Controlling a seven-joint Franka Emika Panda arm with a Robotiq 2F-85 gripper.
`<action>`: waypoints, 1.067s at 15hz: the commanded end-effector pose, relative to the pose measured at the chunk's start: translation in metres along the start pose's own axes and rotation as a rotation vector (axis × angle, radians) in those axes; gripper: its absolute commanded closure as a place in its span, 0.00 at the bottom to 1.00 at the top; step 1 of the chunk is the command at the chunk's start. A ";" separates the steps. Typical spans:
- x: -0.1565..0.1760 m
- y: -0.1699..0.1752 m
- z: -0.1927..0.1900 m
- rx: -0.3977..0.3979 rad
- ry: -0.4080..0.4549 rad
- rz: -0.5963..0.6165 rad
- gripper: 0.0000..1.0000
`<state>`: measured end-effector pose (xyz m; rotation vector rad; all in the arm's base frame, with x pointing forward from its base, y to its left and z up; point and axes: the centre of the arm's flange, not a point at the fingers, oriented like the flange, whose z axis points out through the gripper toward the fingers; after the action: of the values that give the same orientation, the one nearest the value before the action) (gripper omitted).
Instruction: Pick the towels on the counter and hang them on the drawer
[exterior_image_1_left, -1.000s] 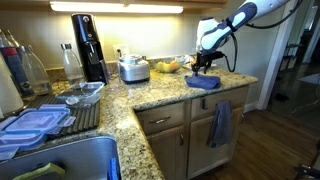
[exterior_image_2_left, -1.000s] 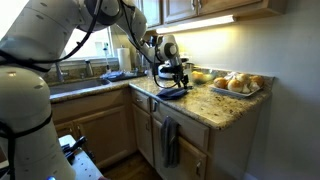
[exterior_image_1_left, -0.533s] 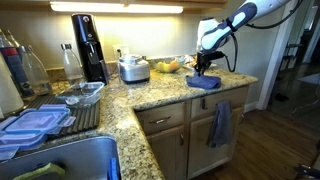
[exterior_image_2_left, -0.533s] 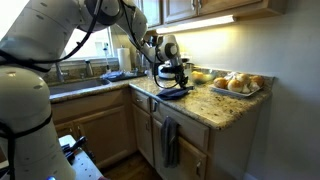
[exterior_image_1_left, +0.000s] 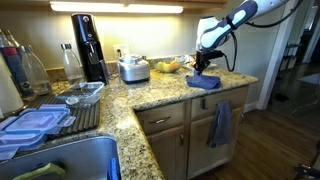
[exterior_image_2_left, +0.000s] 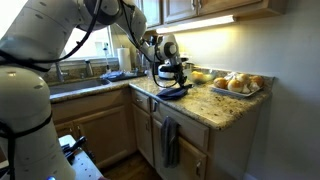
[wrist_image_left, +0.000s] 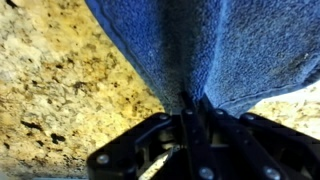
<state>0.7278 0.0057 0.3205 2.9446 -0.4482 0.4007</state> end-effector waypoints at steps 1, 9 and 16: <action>-0.023 0.004 -0.044 0.012 0.032 -0.011 0.93; -0.052 -0.009 -0.118 0.028 0.121 -0.035 0.93; -0.096 -0.027 -0.147 0.001 0.236 -0.066 0.93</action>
<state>0.6570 0.0678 0.4304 2.8983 -0.3158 0.6375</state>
